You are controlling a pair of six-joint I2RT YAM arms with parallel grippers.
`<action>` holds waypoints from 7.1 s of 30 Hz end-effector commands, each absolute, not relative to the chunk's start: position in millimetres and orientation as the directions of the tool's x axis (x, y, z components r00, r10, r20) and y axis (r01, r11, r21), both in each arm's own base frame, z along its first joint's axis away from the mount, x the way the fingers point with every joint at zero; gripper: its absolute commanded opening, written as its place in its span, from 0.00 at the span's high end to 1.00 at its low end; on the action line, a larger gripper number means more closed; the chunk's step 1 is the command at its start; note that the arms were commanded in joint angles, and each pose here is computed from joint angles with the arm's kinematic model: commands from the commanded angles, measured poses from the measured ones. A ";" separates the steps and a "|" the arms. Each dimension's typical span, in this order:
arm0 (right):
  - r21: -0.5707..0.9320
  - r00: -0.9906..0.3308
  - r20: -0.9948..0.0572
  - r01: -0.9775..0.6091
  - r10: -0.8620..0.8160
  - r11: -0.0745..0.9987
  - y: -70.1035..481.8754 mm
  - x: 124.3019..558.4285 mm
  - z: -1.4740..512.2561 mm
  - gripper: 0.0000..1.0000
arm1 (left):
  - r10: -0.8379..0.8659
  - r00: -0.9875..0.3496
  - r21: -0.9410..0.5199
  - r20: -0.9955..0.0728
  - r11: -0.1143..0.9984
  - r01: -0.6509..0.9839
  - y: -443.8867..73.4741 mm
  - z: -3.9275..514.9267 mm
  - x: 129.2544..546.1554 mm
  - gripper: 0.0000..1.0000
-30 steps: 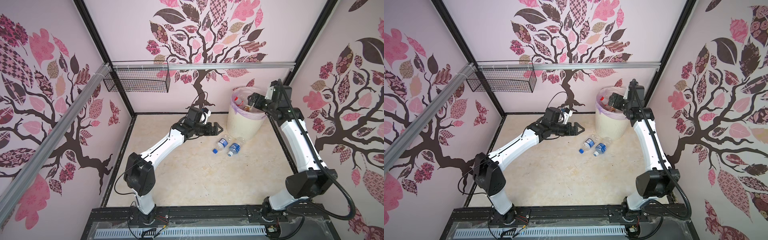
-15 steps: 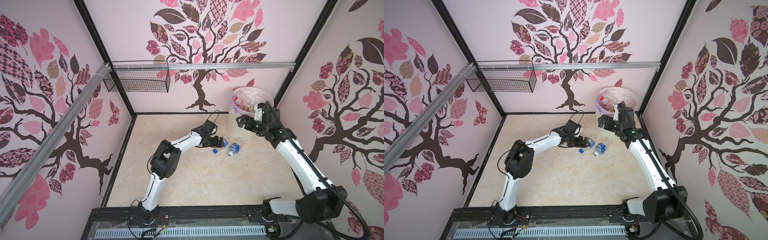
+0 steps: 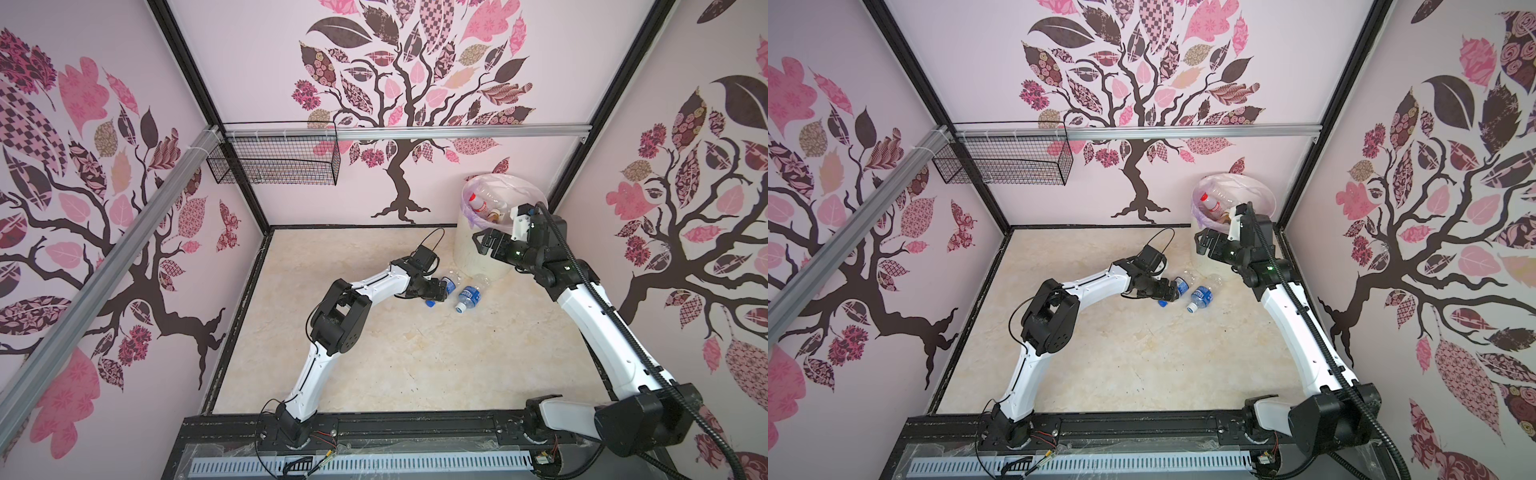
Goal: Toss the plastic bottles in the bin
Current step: 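Close the left gripper on the blue-capped bottle's body and lift it, then bring the blue-capped bottle to the right gripper and close the right gripper on its end, then carry the blue-capped bottle over the bin with the right gripper while the left releases, then open the right gripper over the bin to drop the blue-capped bottle, then lower the left gripper onto the Pocari Sweat bottle while the right returns toward it, then close the left gripper on the Pocari Sweat bottle's label and lift it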
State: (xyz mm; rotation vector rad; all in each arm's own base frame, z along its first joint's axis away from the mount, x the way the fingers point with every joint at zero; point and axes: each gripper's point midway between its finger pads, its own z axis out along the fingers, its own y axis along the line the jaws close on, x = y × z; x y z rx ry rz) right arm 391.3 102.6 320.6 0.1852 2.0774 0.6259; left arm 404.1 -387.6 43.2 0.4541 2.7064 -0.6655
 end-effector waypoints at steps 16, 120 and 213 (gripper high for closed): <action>0.512 -0.525 -0.763 -0.137 0.376 0.848 102.1 381.7 336.2 0.00 | 0.267 -0.858 -0.398 -0.439 0.798 0.453 -414.4 39.7 409.5 0.36; 0.528 -0.137 -0.844 -0.045 0.519 0.848 -20.8 452.9 532.5 0.50 | -0.126 -0.714 -0.655 -0.689 0.531 0.538 -349.3 358.6 356.1 0.02; 0.618 -0.569 -0.667 -0.059 0.482 0.784 71.2 319.7 306.5 0.00 | 0.096 -0.868 -0.593 -0.487 0.694 0.409 -471.2 71.5 364.7 0.42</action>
